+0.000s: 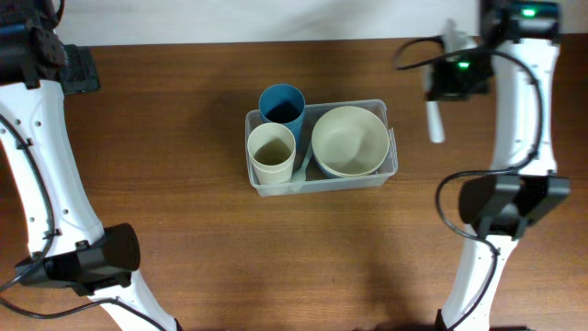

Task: Pack container
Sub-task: 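Carry the fork over the container and drop it between cups and bowl, then raise the right gripper away from the container to the right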

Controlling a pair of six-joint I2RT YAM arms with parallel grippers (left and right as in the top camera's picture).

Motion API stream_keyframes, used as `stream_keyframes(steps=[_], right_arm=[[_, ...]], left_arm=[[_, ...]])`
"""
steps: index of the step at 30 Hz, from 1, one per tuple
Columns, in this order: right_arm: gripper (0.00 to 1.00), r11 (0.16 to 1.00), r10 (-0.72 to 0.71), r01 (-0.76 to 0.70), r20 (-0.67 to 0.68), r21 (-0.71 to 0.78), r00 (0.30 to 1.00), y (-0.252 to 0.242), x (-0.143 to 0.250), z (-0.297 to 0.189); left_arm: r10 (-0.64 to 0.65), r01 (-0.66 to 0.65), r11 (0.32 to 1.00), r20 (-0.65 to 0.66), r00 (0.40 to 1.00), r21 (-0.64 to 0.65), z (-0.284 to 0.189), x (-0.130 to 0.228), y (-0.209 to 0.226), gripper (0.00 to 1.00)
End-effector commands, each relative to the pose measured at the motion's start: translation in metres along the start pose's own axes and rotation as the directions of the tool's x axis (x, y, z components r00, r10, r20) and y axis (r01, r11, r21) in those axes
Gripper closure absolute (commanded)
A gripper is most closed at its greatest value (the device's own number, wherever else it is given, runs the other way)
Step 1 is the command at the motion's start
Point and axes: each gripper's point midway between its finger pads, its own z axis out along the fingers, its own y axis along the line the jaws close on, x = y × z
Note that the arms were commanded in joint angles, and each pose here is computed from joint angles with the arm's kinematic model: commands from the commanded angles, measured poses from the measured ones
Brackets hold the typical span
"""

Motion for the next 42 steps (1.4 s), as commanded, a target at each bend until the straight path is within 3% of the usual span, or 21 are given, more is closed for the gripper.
stream_keyframes(steps=[1,8,21,30,42], right_arm=[[0.96,0.997,-0.007,0.008,0.002,-0.079,1.000,0.052,-0.003,0.003],[0.96,0.988,0.035,-0.037,-0.013,-0.147,0.999,0.114,-0.005,0.017],[0.96,0.971,0.172,-0.170,0.000,-0.170,0.985,0.179,-0.012,0.032],[0.96,0.979,0.203,-0.203,0.029,-0.011,0.979,0.181,-0.007,0.054],[0.91,0.966,0.248,-0.251,-0.062,-0.061,0.967,0.190,0.004,0.095]], left_arm=[[-0.012,0.012,1.000,0.006,1.000,-0.014,0.000,-0.002,0.005,0.00],[-0.012,0.012,1.000,0.006,1.000,-0.014,0.000,-0.002,0.005,0.00],[-0.012,0.012,1.000,0.006,1.000,-0.014,0.000,-0.002,0.005,0.00],[-0.012,0.012,1.000,0.007,1.000,-0.014,0.000,-0.002,0.005,0.00],[-0.012,0.012,1.000,0.006,1.000,-0.014,0.000,-0.002,0.005,0.00]])
